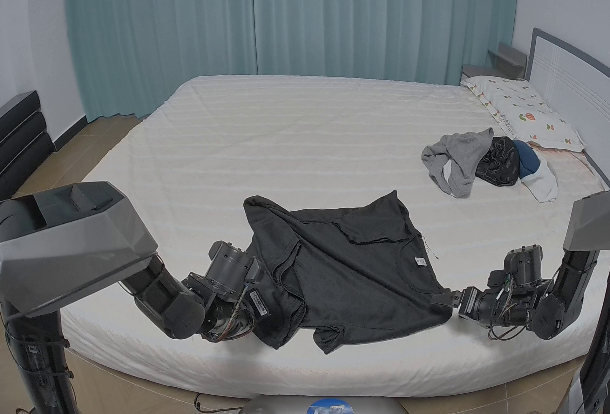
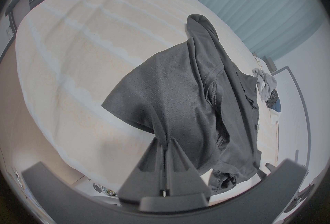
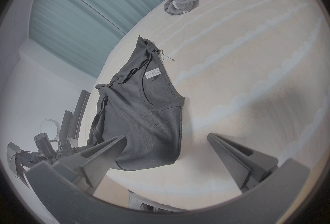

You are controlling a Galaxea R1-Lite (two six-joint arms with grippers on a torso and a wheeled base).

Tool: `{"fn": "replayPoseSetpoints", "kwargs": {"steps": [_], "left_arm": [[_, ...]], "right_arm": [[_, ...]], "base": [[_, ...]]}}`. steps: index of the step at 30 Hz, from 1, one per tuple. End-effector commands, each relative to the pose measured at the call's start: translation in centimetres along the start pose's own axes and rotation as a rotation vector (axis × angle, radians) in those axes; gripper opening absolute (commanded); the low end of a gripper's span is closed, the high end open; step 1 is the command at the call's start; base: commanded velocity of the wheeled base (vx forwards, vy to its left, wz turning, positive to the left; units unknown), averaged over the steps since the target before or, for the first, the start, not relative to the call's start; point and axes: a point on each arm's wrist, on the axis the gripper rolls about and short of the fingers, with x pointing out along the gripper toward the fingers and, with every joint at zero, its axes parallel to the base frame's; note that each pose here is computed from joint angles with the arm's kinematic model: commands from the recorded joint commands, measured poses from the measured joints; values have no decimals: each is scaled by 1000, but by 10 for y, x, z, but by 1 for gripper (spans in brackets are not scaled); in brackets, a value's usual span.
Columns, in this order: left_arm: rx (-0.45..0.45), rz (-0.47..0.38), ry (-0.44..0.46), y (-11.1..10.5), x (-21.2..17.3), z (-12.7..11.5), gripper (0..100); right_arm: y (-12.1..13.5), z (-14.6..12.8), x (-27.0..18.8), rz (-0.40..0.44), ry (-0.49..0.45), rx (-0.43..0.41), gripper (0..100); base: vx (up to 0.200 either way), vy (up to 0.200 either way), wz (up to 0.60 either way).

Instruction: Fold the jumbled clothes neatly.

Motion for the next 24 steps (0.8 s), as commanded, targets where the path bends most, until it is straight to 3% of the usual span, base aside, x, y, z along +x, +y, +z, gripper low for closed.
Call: {"fn": "replayPoseSetpoints", "kwargs": {"steps": [1, 9, 17, 20, 24], "left_arm": [[-38, -30, -36, 0, -15, 13, 0], [-176, -86, -106, 13, -41, 52, 0], [-498, -268, -41, 42, -69, 108, 0], [-606, -274, -40, 57, -68, 122, 0], [-661, -249, -69, 75, -66, 133, 0]], "right_arm": [[-1, -2, 1, -4, 12, 1, 100], [4, -11, 7, 3, 50, -15, 100], [5, -15, 16, 0, 71, -19, 100], [6, -15, 22, 3, 71, -20, 100], [6, -14, 24, 3, 70, -19, 100]], "base": [[0, 0, 0], [0, 0, 0], [0, 0, 0], [0, 0, 0], [0, 0, 0]]}}
